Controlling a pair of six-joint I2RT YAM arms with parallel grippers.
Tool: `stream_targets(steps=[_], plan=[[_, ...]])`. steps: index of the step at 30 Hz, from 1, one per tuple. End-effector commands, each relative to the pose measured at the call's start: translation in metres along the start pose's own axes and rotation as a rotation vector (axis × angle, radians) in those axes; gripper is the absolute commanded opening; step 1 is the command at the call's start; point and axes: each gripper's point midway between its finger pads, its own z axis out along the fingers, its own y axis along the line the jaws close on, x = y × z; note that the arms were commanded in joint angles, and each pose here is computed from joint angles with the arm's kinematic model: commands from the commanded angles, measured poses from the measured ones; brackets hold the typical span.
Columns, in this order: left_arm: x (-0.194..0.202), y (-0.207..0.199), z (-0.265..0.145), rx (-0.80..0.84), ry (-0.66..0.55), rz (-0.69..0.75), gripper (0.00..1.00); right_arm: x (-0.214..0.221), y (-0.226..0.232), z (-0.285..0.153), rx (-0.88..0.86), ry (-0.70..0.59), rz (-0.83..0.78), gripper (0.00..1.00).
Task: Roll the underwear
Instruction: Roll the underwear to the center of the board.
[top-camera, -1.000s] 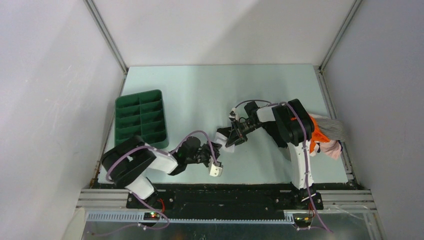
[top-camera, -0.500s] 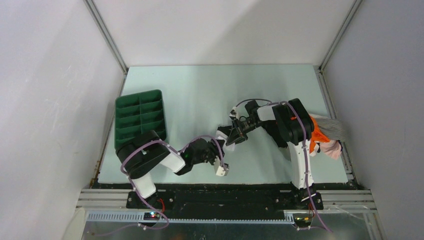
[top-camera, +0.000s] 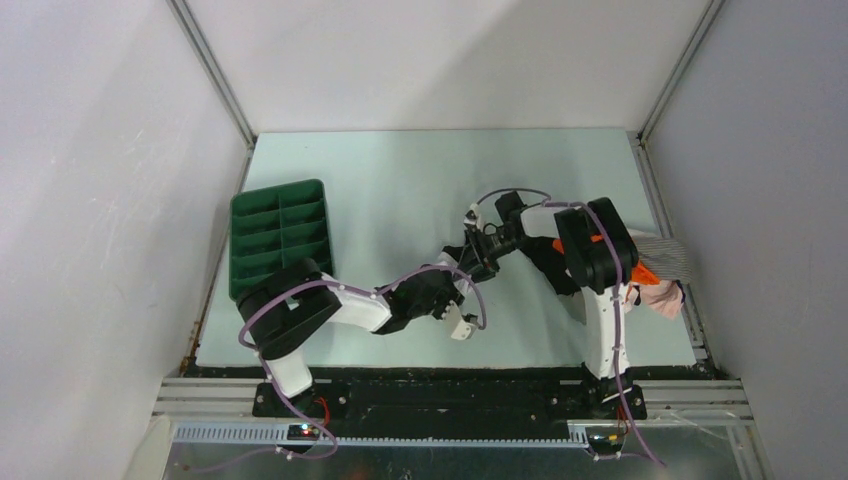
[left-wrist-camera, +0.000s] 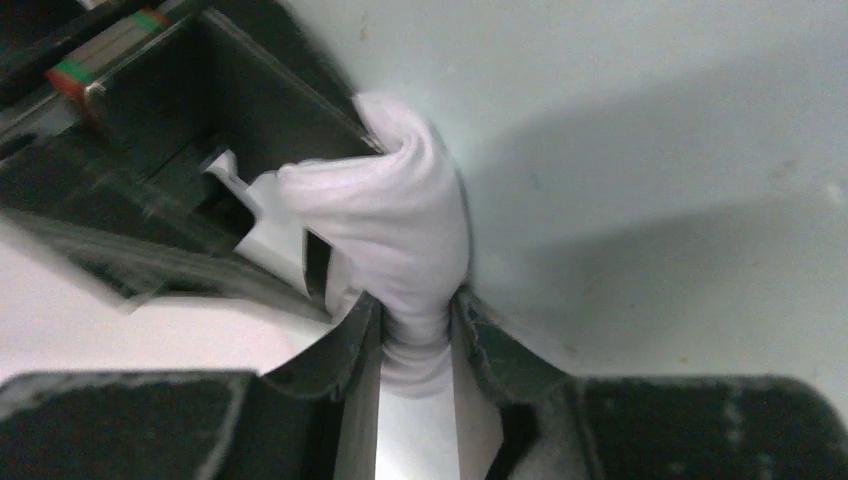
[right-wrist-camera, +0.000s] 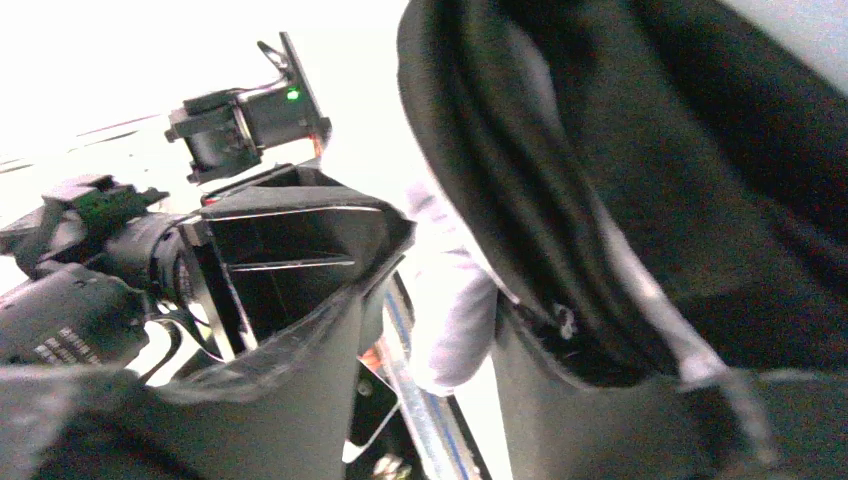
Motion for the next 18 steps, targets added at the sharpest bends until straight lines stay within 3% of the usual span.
stream_targets(steps=[1,4,7,11,15,16,18], plan=[[0.026,-0.103,-0.018,0.402,0.144,-0.079,0.00,-0.005,-0.020,-0.033,0.309,-0.082,-0.127,0.62],[0.018,-0.110,-0.024,0.454,0.120,-0.086,0.00,-0.025,0.017,-0.080,0.350,-0.206,-0.332,0.83],[0.012,-0.110,-0.029,0.487,0.112,-0.108,0.00,-0.050,0.064,-0.153,0.441,-0.464,-0.574,0.88],[0.006,-0.108,-0.029,0.514,0.127,-0.157,0.00,-0.046,0.112,-0.229,0.669,-0.778,-0.850,0.98],[-0.023,-0.112,-0.040,0.736,0.046,-0.314,0.00,-0.006,0.131,-0.242,0.732,-0.861,-0.935,0.99],[-0.040,-0.125,-0.044,0.837,0.012,-0.433,0.00,0.006,0.140,-0.242,0.726,-0.873,-0.960,0.99],[-0.065,-0.112,-0.049,0.952,-0.021,-0.598,0.00,0.028,0.143,-0.238,0.735,-0.856,-0.988,0.99]])
